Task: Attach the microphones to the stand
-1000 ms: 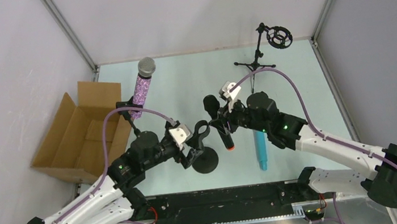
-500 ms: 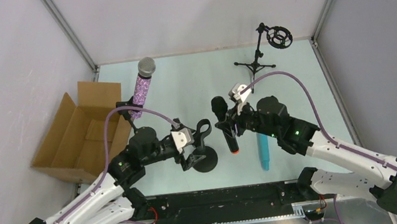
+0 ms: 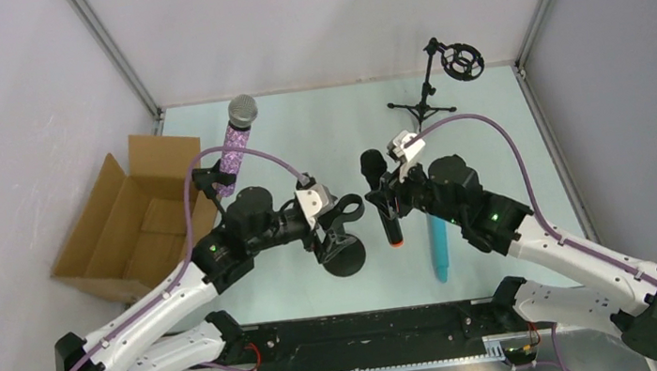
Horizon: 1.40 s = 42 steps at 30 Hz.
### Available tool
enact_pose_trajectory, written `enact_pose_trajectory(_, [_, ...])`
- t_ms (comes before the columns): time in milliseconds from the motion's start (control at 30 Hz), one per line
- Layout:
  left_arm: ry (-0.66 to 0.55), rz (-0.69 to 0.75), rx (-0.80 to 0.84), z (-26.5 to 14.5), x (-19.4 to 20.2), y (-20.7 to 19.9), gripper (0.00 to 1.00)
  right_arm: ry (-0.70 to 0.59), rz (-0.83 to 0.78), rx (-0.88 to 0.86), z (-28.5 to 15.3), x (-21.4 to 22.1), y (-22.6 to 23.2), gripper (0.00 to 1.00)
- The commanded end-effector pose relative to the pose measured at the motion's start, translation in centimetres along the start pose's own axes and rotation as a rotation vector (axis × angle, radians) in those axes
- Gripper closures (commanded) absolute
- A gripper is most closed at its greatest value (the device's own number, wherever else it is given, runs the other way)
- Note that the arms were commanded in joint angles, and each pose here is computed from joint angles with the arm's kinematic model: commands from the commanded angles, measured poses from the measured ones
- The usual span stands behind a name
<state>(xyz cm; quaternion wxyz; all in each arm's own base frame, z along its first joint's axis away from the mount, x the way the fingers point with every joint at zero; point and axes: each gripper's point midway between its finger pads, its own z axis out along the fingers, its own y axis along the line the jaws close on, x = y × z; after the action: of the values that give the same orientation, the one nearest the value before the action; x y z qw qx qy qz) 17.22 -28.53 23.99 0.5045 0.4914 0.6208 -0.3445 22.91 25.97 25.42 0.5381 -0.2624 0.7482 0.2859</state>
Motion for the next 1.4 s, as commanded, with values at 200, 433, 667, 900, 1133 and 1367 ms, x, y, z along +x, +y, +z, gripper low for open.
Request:
enact_pose_trajectory(200, [-0.025, 0.107, -0.031, 0.0, -1.4, 0.6, 0.02, -0.131, 0.027, 0.011, -1.7, -4.0, -0.3, 1.00])
enact_pose_trajectory(433, [-0.017, 0.041, -0.228, -1.7, -1.4, 3.3, 0.00, -0.143, 0.038, 0.015, -2.6, -4.3, -1.3, 1.00])
enact_pose_trajectory(667, [-0.022, -0.048, -0.217, -2.5, 0.7, 2.0, 0.00, -0.177, 0.060, -0.005, -2.8, -5.2, -1.0, 1.00])
enact_pose_trajectory(900, [-0.020, -0.022, -0.138, -2.0, 1.6, 0.7, 0.00, -0.241, 0.045, -0.009, -4.0, -8.0, -0.8, 1.00])
enact_pose_trajectory(1133, [-0.031, -0.013, -0.148, -1.3, 1.6, 1.6, 0.06, -0.438, -0.020, -0.050, -7.9, -14.9, 0.8, 1.00])
enact_pose_trajectory(1367, [-0.050, -0.020, -0.071, -1.2, 1.4, 1.2, 0.30, -0.690, -0.084, -0.159, -9.4, -21.6, 4.7, 1.00])
